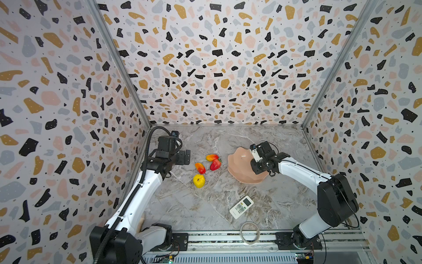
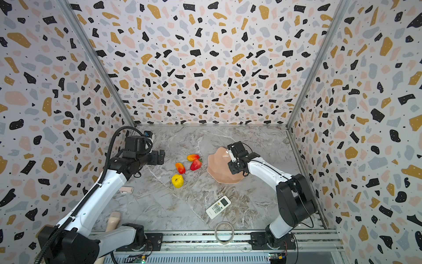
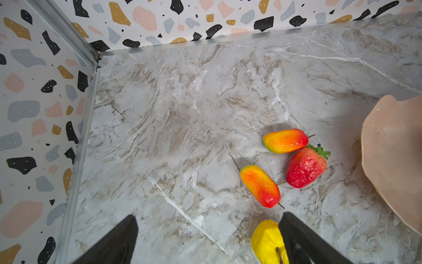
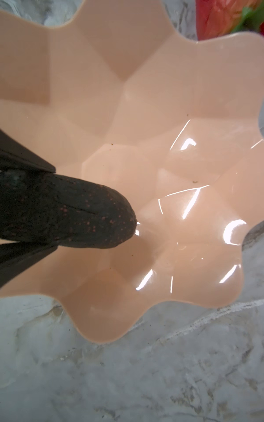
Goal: Place and organize the fake fruits in the fruit bowl
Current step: 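Carry the avocado into the peach bowl and open the right gripper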
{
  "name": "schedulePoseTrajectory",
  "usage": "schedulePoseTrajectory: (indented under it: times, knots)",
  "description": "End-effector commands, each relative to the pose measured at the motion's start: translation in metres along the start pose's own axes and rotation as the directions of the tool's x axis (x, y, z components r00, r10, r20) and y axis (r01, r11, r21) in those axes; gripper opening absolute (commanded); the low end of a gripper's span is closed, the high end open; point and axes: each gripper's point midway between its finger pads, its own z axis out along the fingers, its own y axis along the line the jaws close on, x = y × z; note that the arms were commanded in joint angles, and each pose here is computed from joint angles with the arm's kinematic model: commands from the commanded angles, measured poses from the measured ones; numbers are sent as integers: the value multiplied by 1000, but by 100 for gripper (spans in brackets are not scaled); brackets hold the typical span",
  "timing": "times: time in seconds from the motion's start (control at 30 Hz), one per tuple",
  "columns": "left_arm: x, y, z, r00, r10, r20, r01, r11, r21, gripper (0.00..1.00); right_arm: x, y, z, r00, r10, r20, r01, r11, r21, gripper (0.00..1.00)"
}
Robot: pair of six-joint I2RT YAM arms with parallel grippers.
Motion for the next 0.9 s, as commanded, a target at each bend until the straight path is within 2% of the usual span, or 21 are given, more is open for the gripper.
schedulePoseTrajectory:
  times: [0.0, 0.27, 0.33, 0.43, 0.57, 0.6, 0.77, 0.83, 0.87]
  knots:
    - [-3, 0, 1, 1000, 6, 14, -6, 1000, 7, 99, -20, 14, 5, 997, -8, 78, 13, 998, -67, 16]
    - [-2, 1, 1, 1000, 8, 15, -8, 1000, 3, 99, -20, 20, 33, 999, -5, 48, 9, 996, -90, 16]
    - [-2, 1, 2, 1000, 10, 14, -10, 1000, 0, 100, -18, 19, 35, 999, -6, 41, 9, 996, -87, 19]
    - [-1, 1, 2, 1000, 9, 12, -9, 1000, 0, 99, -16, 19, 35, 999, -10, 33, 13, 997, -80, 35]
    - [-1, 2, 2, 1000, 8, 12, -8, 1000, -1, 99, -18, 18, 27, 999, -27, 31, 28, 998, -54, 67]
    - [-2, 1, 2, 1000, 8, 14, -8, 1000, 1, 100, -21, 17, 22, 999, -31, 37, 33, 998, -45, 73]
    - [-2, 2, 1, 1000, 8, 16, -8, 1000, 1, 100, -49, 24, -12, 992, -87, 96, 88, 996, -11, 94]
    - [-2, 2, 0, 1000, 8, 19, -8, 1000, 1, 100, -62, 34, -26, 985, -118, 126, 119, 993, -1, 100]
    - [-2, 2, 0, 1000, 7, 19, -7, 1000, 1, 99, -70, 42, -34, 980, -135, 147, 138, 990, -4, 99]
